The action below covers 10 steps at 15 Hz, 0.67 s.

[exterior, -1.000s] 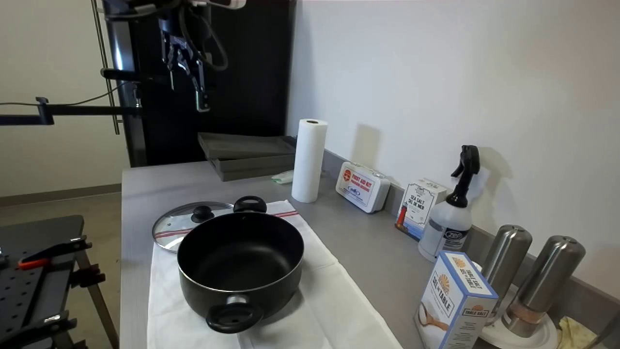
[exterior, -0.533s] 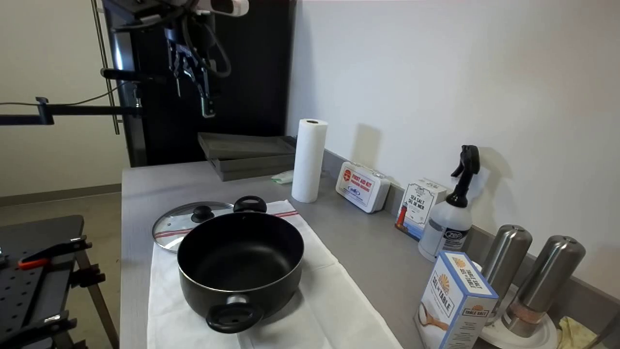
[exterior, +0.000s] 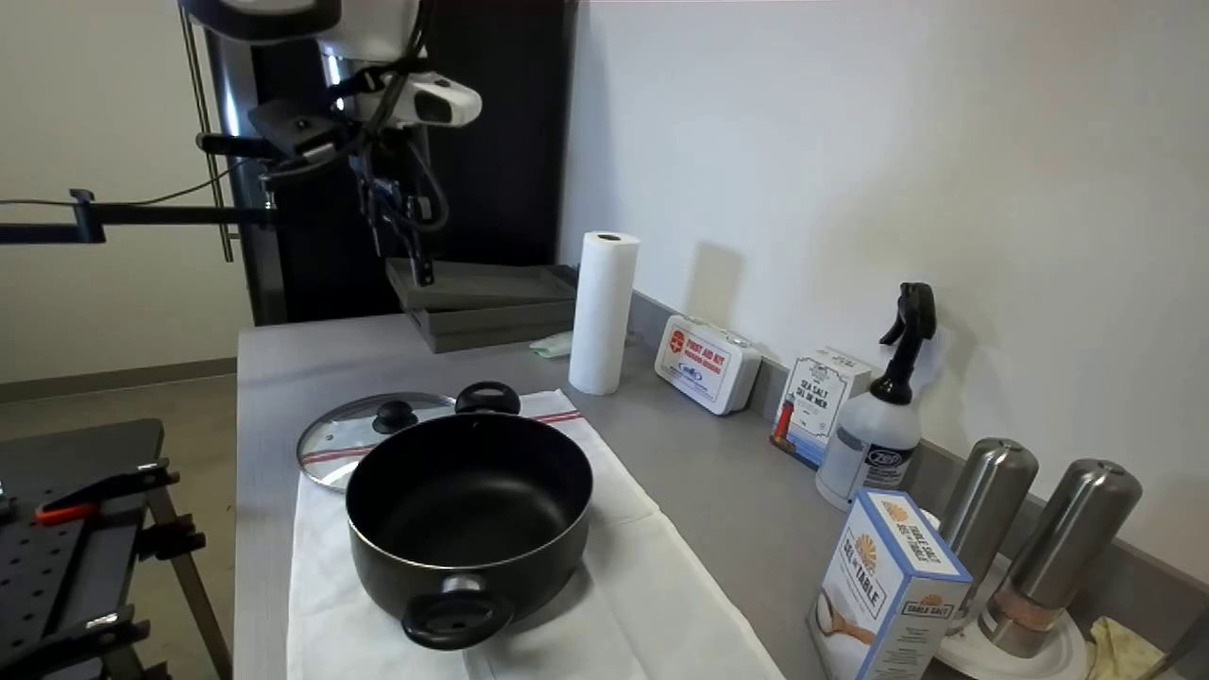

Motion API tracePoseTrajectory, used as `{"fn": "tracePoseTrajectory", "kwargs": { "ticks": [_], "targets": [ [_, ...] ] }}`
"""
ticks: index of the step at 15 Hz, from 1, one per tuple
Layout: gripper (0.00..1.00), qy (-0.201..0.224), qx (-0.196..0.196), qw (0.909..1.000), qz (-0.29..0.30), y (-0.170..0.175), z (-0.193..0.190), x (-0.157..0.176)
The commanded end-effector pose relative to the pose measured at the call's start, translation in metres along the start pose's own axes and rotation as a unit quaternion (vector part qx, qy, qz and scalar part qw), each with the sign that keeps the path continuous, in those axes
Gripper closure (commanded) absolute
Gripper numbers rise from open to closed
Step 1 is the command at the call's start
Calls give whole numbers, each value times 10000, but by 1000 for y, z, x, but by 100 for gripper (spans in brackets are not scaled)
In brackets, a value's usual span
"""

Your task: Put the lid on the pot

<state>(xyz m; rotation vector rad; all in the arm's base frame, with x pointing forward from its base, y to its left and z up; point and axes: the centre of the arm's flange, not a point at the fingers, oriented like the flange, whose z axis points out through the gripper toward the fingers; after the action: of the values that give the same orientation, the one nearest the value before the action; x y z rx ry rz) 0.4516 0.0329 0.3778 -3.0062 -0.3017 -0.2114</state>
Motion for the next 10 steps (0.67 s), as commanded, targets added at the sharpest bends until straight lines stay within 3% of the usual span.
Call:
{"fn": "tracePoseTrajectory", "kwargs": {
  "ticks": [1,10],
  "targets": [
    [0,67,-377,9992,142,-26,40,2],
    [0,-47,-854,9958,332,-60,109,-5]
  ]
}}
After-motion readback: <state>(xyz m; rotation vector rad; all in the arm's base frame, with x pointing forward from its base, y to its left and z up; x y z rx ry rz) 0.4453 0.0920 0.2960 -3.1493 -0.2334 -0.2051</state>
